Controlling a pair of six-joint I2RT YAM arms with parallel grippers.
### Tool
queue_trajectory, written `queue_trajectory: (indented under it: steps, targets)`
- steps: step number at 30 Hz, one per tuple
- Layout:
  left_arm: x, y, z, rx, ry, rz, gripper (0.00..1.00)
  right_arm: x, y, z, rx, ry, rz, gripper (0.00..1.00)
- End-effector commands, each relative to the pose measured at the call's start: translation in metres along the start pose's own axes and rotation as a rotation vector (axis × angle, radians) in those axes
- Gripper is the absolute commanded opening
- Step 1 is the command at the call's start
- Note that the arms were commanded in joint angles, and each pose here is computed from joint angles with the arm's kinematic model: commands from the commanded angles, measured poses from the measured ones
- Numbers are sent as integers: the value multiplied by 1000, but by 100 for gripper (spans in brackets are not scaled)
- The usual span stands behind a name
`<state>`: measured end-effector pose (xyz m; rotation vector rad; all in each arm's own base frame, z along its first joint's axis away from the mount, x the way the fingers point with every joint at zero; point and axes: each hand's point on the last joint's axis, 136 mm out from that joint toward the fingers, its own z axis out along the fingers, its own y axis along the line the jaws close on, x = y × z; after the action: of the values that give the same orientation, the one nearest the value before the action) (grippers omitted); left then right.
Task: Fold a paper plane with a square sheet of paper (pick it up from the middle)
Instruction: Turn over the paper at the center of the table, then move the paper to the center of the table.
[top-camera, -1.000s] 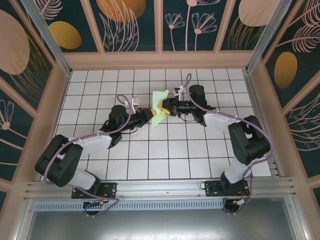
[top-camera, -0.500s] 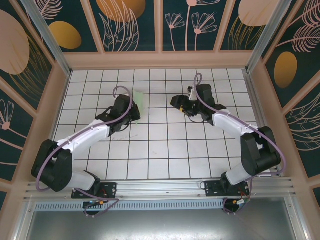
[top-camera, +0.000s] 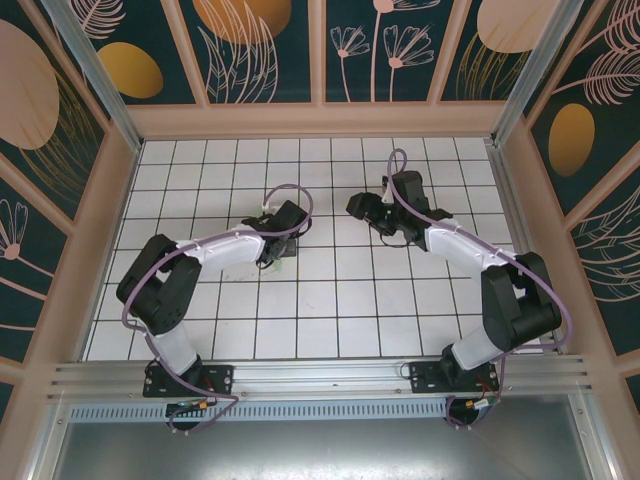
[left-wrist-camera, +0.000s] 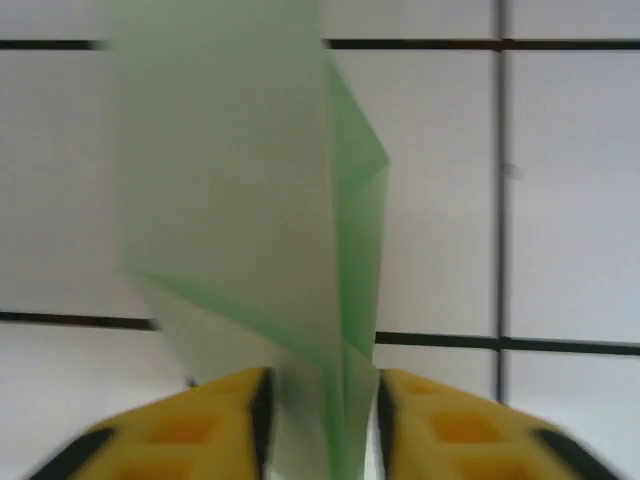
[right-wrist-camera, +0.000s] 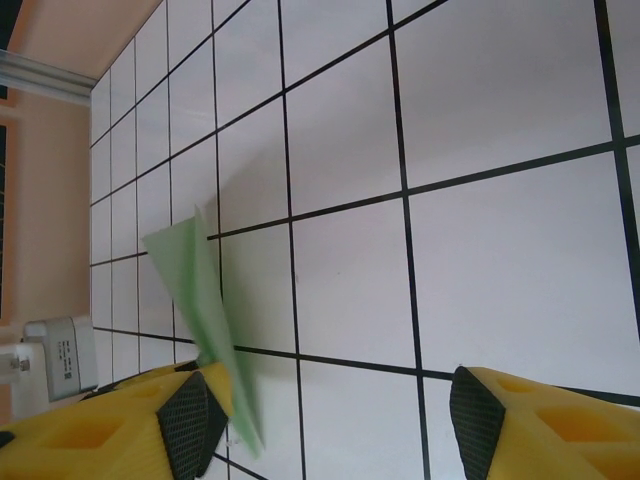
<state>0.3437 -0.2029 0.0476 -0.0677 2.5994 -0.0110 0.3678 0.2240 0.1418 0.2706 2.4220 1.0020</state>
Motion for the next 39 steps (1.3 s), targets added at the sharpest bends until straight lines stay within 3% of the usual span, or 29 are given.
queue_trajectory:
  steps: [1, 8, 16, 21, 27, 39]
  targets:
    - [-11, -38, -11, 231, -20, -29, 52, 10, -13, 8, 36, 33, 43, 67]
    - [-23, -5, -29, 308, -62, -175, 70, 42, 5, 40, 19, 115, -12, 62]
    - [-29, 64, -41, 193, -179, -368, 94, 112, 61, 105, -7, 268, -145, 30]
    - [-18, 100, -40, 122, -196, -478, 98, 137, 82, 127, -32, 314, -171, 27]
    - [-13, 113, -39, 110, -195, -533, 99, 155, 92, 153, -7, 363, -200, 27]
    - [-11, 114, -37, 115, -189, -548, 99, 152, 44, 175, 212, 379, -266, 26]
